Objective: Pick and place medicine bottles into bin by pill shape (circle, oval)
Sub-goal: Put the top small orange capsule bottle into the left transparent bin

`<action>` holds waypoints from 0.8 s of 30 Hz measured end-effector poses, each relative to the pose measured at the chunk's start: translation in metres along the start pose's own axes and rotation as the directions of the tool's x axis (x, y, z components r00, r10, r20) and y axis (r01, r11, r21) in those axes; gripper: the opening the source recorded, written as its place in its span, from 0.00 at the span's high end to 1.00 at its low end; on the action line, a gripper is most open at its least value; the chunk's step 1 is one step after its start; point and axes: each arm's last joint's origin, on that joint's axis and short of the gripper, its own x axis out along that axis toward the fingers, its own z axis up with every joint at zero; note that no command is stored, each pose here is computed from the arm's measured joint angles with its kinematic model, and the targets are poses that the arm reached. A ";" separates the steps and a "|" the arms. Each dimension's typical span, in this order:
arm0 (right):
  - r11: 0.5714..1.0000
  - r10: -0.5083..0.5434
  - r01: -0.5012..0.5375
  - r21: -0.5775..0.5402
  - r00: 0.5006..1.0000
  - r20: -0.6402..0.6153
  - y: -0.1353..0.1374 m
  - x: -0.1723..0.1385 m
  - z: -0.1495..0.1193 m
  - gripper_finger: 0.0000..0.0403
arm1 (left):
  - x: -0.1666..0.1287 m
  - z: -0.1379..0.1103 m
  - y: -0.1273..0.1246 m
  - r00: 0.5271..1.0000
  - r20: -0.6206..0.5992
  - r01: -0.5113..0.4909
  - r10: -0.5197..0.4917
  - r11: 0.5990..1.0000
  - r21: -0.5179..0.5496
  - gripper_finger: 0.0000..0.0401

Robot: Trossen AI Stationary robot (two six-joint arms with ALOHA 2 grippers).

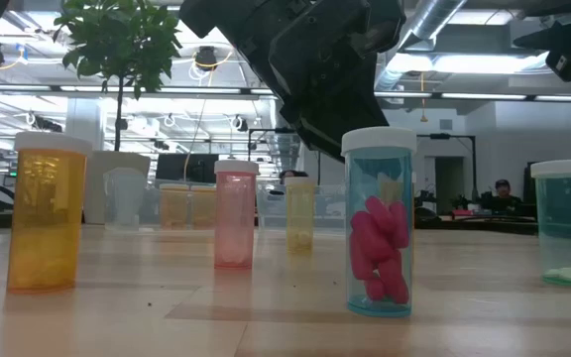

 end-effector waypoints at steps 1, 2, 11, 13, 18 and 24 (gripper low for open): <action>1.000 0.000 0.000 0.000 1.000 0.000 0.000 0.000 0.000 0.53 | 0.000 0.000 0.000 1.000 0.000 0.000 0.000 1.000 0.000 0.51; 1.000 0.000 0.000 0.000 1.000 0.000 0.000 0.000 0.000 0.53 | 0.000 0.000 0.000 1.000 0.000 0.000 0.000 1.000 0.000 0.49; 1.000 0.000 0.000 0.000 1.000 0.000 0.000 0.000 0.000 0.53 | 0.000 0.001 0.000 1.000 0.010 -0.005 0.005 1.000 0.024 0.42; 1.000 0.000 0.000 0.000 1.000 0.000 0.000 0.000 0.000 0.53 | 0.000 0.001 0.000 1.000 0.010 -0.005 0.005 1.000 0.025 0.43; 1.000 0.000 0.000 0.000 1.000 0.000 0.000 0.000 0.000 0.53 | 0.000 0.001 0.000 1.000 0.011 -0.005 0.005 1.000 0.029 0.44; 1.000 0.000 0.000 0.000 1.000 0.000 0.000 0.000 0.000 0.53 | 0.011 -0.004 -0.002 1.000 -0.001 0.023 -0.023 0.999 0.029 0.44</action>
